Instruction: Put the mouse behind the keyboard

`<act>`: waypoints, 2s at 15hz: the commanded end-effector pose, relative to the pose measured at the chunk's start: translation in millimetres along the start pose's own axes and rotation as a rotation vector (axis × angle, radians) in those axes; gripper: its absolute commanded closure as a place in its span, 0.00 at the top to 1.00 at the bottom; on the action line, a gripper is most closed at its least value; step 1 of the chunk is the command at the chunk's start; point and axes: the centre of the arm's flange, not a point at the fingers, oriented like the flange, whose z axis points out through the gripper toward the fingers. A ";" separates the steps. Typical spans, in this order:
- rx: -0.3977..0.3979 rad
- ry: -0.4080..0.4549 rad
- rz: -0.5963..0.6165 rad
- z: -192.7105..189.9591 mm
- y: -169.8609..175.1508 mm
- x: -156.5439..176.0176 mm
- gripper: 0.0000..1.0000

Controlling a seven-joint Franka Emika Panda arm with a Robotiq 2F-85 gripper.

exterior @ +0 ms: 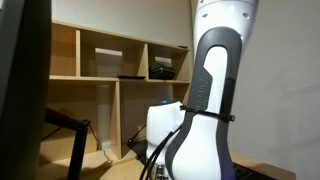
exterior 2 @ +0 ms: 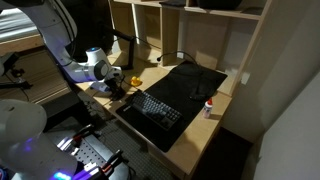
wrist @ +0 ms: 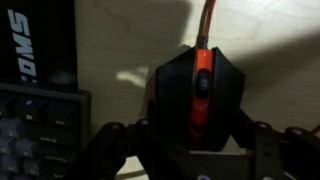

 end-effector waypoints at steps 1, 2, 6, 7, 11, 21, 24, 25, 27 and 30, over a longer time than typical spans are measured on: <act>-0.003 -0.007 0.019 13.7 -1.2 1.4 0.44; 0.000 -0.011 0.030 13.3 0.9 1.5 0.44; 0.046 0.002 0.095 -18.3 22.9 6.7 0.44; 0.055 0.015 0.113 -30.4 29.9 7.1 0.44; 0.117 0.104 0.149 -96.0 64.9 8.7 0.44; 0.154 0.150 0.363 -112.8 104.1 49.8 0.44; 0.158 0.195 0.562 -131.0 170.8 80.8 0.44; 0.167 0.203 0.628 -133.8 185.0 86.2 0.44; 0.152 0.213 0.591 -134.0 175.4 74.1 0.69; 0.153 0.217 0.619 -137.4 185.7 79.0 0.44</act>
